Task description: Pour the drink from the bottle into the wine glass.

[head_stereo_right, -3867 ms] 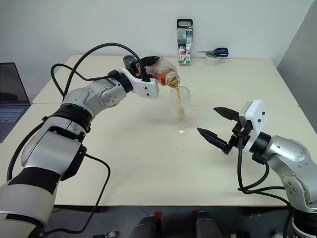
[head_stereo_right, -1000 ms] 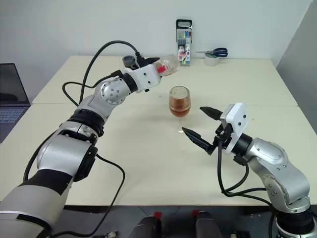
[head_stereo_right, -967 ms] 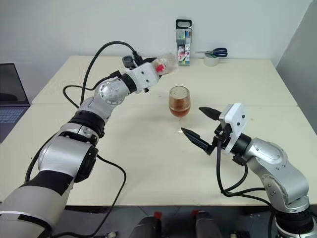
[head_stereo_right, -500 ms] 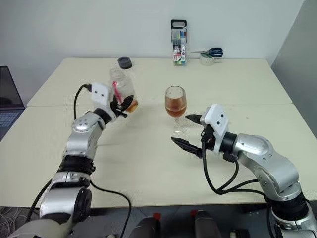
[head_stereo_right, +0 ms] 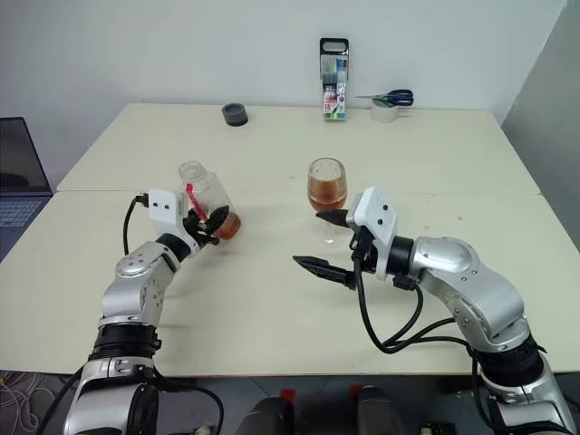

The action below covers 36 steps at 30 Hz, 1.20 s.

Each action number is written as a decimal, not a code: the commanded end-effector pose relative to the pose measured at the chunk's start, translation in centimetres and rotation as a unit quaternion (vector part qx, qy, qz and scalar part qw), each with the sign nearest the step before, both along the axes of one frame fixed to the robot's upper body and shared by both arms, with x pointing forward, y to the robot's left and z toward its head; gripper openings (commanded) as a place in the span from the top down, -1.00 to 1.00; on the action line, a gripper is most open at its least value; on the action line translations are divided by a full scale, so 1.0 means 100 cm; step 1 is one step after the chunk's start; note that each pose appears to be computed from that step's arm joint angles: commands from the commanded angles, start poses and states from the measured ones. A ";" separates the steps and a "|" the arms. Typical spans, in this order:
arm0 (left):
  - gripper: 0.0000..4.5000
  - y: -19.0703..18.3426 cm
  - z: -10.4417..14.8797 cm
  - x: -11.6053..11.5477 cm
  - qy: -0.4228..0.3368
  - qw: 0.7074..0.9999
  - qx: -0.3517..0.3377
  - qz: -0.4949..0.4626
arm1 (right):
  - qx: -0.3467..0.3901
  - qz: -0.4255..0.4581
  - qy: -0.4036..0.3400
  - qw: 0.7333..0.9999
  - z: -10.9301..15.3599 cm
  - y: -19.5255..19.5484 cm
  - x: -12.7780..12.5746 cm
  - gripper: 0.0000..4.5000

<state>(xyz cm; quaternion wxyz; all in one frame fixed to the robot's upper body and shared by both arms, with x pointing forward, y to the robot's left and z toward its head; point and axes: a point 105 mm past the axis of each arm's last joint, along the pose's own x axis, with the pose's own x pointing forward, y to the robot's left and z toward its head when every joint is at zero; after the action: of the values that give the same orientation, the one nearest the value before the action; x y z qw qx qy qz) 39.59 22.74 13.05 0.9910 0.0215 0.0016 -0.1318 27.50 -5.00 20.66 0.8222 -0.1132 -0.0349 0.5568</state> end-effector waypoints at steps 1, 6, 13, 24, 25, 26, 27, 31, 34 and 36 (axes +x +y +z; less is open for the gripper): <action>-0.21 0.008 0.007 0.000 -0.022 1.000 -0.005 0.010 | 0.004 0.008 -0.024 1.000 0.009 0.002 -0.003 -1.00; -0.92 0.004 0.004 -0.001 -0.023 1.000 0.003 -0.004 | 0.003 0.007 -0.024 1.000 0.009 0.001 -0.004 -1.00; -0.98 -0.001 0.000 -0.007 -0.027 0.999 0.020 -0.013 | 0.002 0.005 -0.022 1.000 0.007 -0.001 -0.004 -1.00; -0.98 0.013 -0.012 -0.046 -0.039 0.996 0.066 0.054 | 0.061 -0.174 -0.055 0.981 -0.038 -0.043 0.021 -1.00; -0.98 0.013 -0.014 -0.049 -0.035 0.995 0.071 0.060 | 0.067 -0.191 -0.053 0.978 -0.044 -0.047 0.022 -1.00; -0.98 0.013 -0.018 -0.052 -0.026 0.995 0.073 0.065 | 0.076 -0.216 -0.049 0.972 -0.050 -0.052 0.024 -1.00; -0.98 0.012 -0.022 -0.056 -0.017 0.995 0.071 0.064 | 0.086 -0.245 -0.041 0.965 -0.059 -0.059 0.024 -1.00; -0.98 0.003 -0.024 -0.069 -0.019 0.998 0.038 0.045 | 0.107 -0.315 -0.030 0.942 -0.081 -0.070 0.023 -1.00; -0.98 0.000 -0.027 -0.071 -0.010 0.999 0.033 0.041 | 0.120 -0.334 -0.022 0.935 -0.085 -0.072 0.023 -1.00; -0.98 -0.001 -0.026 -0.072 -0.013 0.999 0.032 0.042 | 0.125 -0.338 -0.018 0.933 -0.087 -0.073 0.024 -1.00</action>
<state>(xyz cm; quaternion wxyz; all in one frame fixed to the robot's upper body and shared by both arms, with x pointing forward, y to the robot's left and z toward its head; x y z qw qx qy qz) 32.52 22.98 9.12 0.9948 0.0517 0.0192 -0.0851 29.92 -12.02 10.80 0.9684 -0.0225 -0.0522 0.2428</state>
